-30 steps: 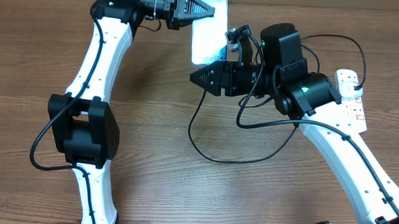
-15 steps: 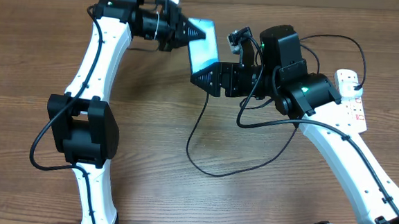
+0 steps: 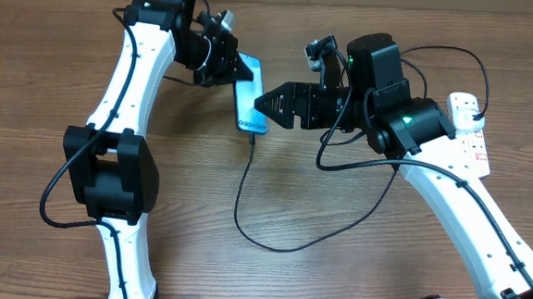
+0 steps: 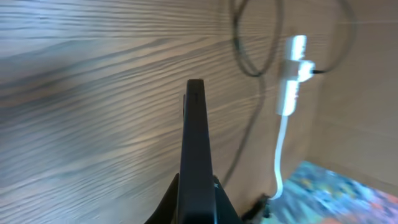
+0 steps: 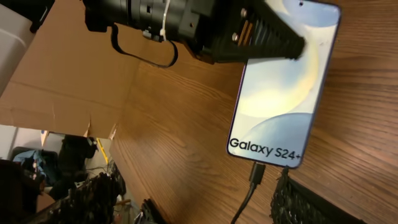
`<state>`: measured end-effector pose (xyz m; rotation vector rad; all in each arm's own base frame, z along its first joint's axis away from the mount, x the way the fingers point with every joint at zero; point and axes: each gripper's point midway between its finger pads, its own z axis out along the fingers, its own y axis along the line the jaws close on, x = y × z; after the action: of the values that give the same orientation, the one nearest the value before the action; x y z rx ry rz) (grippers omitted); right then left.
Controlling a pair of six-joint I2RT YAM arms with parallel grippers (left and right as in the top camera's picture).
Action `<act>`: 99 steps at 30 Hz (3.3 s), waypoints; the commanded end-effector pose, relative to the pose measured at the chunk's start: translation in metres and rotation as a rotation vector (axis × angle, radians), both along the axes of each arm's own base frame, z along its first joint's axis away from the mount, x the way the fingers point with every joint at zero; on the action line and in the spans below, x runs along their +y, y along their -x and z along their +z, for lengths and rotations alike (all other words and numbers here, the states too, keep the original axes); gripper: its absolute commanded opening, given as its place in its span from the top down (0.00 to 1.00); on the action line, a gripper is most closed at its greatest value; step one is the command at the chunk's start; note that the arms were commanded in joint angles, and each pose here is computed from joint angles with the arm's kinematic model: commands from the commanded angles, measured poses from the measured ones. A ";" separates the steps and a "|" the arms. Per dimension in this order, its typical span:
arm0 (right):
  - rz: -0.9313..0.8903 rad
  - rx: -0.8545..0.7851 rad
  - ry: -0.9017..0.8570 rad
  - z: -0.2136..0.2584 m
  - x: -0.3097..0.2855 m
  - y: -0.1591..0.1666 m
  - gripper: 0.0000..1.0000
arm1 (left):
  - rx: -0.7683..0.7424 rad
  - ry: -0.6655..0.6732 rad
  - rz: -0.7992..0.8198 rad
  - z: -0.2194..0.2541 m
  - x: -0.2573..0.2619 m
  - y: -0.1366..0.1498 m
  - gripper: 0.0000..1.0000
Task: Plug charger to phone and switch on socket
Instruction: 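Open the right gripper off the plug and tilt the phone down with the left, then lower the phone flat onto the table with the left gripper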
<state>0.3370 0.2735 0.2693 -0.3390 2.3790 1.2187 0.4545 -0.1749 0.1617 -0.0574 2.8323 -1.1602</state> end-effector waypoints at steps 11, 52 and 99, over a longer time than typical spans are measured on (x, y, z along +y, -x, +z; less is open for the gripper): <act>-0.019 -0.035 0.005 0.008 -0.003 -0.003 0.18 | 0.077 -0.118 -0.034 -0.073 0.013 0.025 0.96; -0.039 -0.042 0.020 0.006 -0.005 -0.007 0.17 | 0.046 -0.295 -0.002 -0.131 0.039 0.026 0.85; -0.039 -0.042 0.020 0.006 -0.005 -0.007 0.17 | -0.010 -0.473 0.016 -0.142 0.057 0.016 0.70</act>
<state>0.3425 0.2696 0.2664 -0.3141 2.3821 1.1702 0.4391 -0.1164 0.0202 -0.0874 3.0063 -0.4933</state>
